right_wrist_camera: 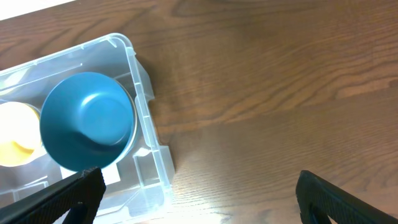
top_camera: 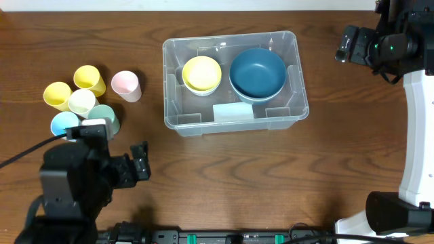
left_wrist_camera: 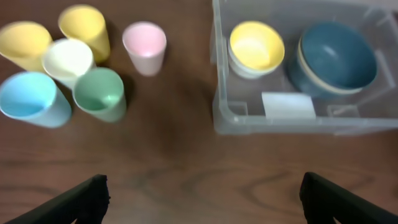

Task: Pack container
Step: 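Move the left gripper up toward the pastel cups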

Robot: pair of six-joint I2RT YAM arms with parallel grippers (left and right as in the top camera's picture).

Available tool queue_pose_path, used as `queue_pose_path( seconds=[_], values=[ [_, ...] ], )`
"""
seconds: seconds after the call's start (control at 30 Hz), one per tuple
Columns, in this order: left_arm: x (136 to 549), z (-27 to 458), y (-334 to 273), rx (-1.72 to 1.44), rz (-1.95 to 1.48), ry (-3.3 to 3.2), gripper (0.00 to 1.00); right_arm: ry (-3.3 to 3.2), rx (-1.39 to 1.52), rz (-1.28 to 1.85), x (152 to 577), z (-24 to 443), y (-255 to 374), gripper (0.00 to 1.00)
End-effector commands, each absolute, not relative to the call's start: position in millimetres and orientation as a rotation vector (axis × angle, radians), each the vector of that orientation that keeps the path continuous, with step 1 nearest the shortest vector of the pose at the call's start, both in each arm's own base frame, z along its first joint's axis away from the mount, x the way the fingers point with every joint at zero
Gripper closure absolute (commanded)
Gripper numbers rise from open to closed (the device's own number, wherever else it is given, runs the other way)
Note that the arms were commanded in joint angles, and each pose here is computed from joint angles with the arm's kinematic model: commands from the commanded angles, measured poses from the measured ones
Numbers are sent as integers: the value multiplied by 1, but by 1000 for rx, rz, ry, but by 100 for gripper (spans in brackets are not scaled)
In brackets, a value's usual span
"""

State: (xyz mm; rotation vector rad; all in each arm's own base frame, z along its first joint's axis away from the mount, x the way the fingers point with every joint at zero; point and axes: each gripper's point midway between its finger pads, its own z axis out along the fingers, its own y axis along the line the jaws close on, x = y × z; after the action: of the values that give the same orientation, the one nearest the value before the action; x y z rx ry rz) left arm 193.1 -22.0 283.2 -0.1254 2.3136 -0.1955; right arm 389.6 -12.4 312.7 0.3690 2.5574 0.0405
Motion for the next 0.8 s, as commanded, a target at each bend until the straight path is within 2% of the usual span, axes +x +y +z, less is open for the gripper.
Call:
queue_pose_path(
  seconds=[0.0, 0.17, 0.4, 0.57, 0.77],
  values=[
    [197, 280, -27, -121, -231, 2349, 2, 2548, 394, 48, 388, 315, -14, 1],
    [213, 283, -34, -105, -273, 2339, 2, 2548, 394, 48, 388, 315, -14, 1],
    [261, 290, -37, -130, -266, 2436, 2, 2548, 393, 48, 388, 315, -14, 1],
    [315, 271, -30, -153, -175, 2598, 2, 2548, 394, 48, 388, 315, -14, 1],
    [357, 246, -6, -342, -40, 2645, 2, 2548, 393, 48, 388, 315, -14, 1]
  ],
)
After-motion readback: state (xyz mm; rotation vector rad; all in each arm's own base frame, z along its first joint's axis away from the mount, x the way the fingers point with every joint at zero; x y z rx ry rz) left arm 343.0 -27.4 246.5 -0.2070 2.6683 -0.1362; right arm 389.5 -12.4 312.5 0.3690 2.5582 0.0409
